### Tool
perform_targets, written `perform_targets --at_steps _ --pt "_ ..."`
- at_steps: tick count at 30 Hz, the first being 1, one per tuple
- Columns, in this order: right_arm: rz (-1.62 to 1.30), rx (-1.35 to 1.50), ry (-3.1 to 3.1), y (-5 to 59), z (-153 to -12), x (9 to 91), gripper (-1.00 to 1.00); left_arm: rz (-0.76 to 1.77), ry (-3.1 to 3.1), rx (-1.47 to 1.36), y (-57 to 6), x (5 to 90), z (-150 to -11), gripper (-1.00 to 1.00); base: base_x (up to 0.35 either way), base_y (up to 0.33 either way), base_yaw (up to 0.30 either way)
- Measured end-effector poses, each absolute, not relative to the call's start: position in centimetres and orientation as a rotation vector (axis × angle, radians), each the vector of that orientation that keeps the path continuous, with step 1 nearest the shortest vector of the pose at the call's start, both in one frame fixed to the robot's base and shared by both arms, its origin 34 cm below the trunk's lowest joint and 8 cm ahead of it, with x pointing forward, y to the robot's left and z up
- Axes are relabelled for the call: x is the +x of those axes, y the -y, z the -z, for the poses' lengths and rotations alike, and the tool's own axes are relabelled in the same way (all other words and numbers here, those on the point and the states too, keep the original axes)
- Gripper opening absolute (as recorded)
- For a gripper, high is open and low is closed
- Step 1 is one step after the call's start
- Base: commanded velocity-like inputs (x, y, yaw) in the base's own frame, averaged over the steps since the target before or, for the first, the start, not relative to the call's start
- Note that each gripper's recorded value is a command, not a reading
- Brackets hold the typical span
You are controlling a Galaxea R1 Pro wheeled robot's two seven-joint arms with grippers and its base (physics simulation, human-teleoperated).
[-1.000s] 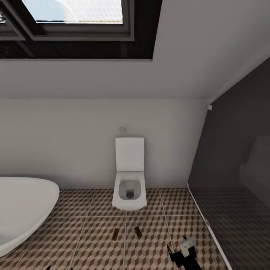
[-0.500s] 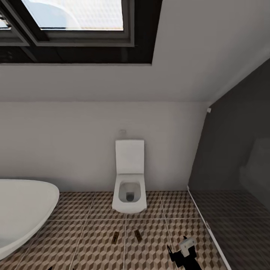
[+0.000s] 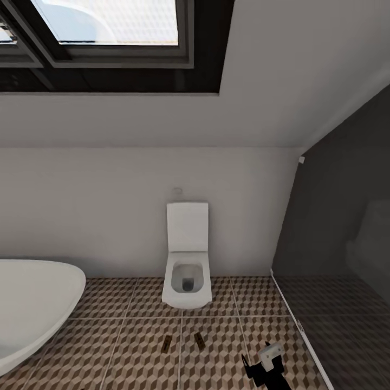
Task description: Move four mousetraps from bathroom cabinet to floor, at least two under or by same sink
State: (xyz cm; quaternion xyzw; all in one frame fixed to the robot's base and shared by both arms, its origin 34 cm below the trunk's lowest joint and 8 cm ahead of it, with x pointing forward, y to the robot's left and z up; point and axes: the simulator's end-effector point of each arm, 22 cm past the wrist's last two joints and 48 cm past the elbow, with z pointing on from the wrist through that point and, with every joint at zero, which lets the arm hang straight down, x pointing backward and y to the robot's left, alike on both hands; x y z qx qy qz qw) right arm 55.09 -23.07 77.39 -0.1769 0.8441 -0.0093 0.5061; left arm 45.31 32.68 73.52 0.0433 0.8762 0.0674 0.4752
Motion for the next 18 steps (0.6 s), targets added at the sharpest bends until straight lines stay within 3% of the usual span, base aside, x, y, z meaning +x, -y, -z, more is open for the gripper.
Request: perform_targets --at_steps 18 --pt "0.068 -0.289 -2.243 25.5 -73.3 51.3 1.00 -0.194 -2.392 0.089 -33.4 39.3 -68.9 1.00 0.000 0.000 0.000"
